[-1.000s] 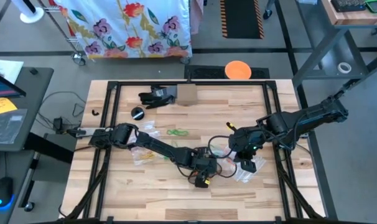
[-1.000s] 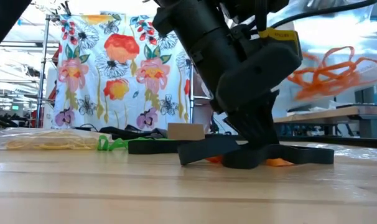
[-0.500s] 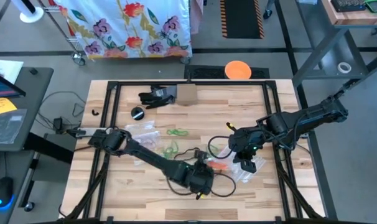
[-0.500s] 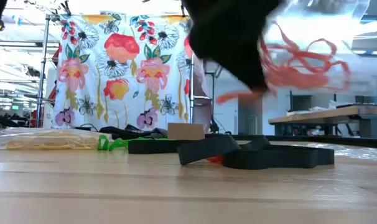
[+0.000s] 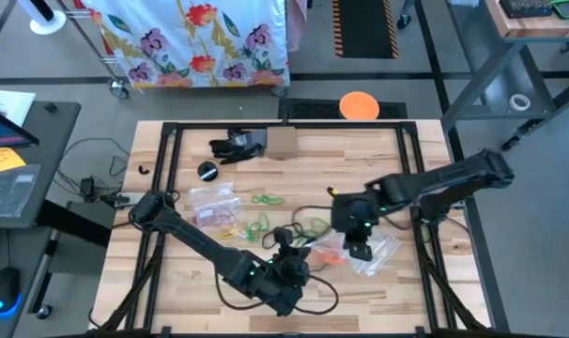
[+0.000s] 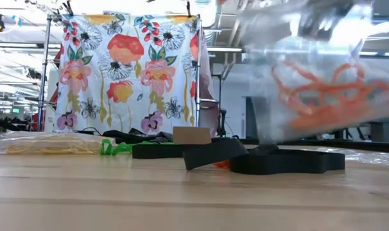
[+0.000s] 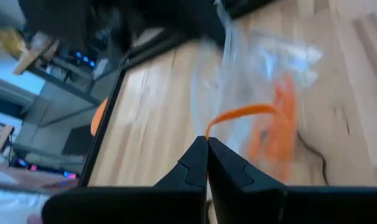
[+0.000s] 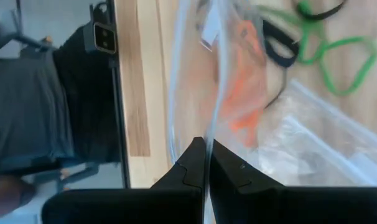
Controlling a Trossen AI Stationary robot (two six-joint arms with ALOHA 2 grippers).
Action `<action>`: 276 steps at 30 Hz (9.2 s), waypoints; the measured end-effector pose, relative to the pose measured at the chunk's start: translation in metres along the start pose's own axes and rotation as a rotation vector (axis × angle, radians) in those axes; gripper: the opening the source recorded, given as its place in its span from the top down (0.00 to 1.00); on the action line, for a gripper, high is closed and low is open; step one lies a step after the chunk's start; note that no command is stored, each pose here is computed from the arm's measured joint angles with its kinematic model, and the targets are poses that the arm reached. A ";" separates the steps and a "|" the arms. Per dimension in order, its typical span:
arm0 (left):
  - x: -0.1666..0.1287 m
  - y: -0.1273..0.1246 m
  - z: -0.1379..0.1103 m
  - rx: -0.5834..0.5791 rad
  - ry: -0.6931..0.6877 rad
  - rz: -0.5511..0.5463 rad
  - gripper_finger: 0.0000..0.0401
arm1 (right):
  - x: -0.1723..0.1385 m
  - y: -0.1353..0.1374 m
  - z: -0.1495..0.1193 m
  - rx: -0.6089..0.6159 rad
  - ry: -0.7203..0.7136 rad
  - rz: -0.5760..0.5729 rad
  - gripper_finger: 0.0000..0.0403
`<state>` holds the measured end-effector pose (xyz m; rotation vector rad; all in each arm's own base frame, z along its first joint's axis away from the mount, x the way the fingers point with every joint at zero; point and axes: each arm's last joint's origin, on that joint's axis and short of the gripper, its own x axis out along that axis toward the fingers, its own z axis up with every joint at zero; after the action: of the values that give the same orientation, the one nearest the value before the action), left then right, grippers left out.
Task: Sort rubber bands
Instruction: Put the orange rubber band into the transparent zip bag
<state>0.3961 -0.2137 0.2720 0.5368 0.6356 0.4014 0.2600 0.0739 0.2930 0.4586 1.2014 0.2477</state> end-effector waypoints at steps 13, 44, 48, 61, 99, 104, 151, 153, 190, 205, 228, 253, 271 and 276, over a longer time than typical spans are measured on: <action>0.032 0.010 -0.003 0.015 0.001 -0.068 1.00 | 0.048 -0.042 0.030 0.031 0.146 0.061 0.99; 0.040 0.014 -0.002 0.019 0.001 -0.176 1.00 | 0.050 -0.027 0.037 -0.089 0.138 0.148 0.99; 0.040 0.014 -0.001 0.020 -0.011 -0.175 1.00 | 0.049 -0.028 0.038 -0.086 0.132 0.148 0.99; 0.037 0.012 -0.001 0.025 -0.014 -0.179 1.00 | 0.047 -0.033 0.042 0.051 0.113 0.141 0.99; 0.023 0.006 -0.007 0.107 0.019 0.021 1.00 | 0.049 -0.026 0.047 0.123 0.068 0.166 0.99; 0.027 0.007 -0.008 0.090 0.033 -0.043 1.00 | 0.049 -0.026 0.047 0.124 0.068 0.165 0.99; 0.034 0.009 -0.010 0.123 0.055 -0.236 0.75 | 0.049 -0.025 0.049 0.132 0.050 0.174 0.99; 0.029 0.008 -0.007 0.148 0.041 -0.238 0.74 | 0.049 -0.025 0.049 0.132 0.050 0.174 0.99; 0.076 -0.019 -0.078 -0.039 0.188 -0.607 0.75 | -0.033 0.029 -0.031 -0.062 -0.130 -0.020 0.99; 0.076 -0.015 -0.095 0.000 0.338 -0.516 0.75 | -0.025 0.031 -0.031 -0.043 -0.097 -0.030 0.99; 0.093 -0.027 -0.092 0.075 0.204 -0.555 0.75 | -0.022 0.032 -0.031 -0.045 -0.089 -0.029 0.99; 0.103 -0.029 -0.099 -0.124 0.304 -0.547 0.89 | -0.021 0.034 -0.033 -0.053 -0.078 -0.031 0.99; 0.046 0.000 -0.047 -0.099 0.426 -0.299 1.00 | -0.021 0.034 -0.033 -0.053 -0.079 -0.031 0.99; -0.004 0.008 -0.054 -0.054 0.434 -0.073 1.00 | -0.021 0.034 -0.033 -0.057 -0.079 -0.037 0.99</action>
<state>0.3572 -0.1911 0.2417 0.3744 1.0552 0.4692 0.2236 0.1015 0.3170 0.3928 1.1217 0.2298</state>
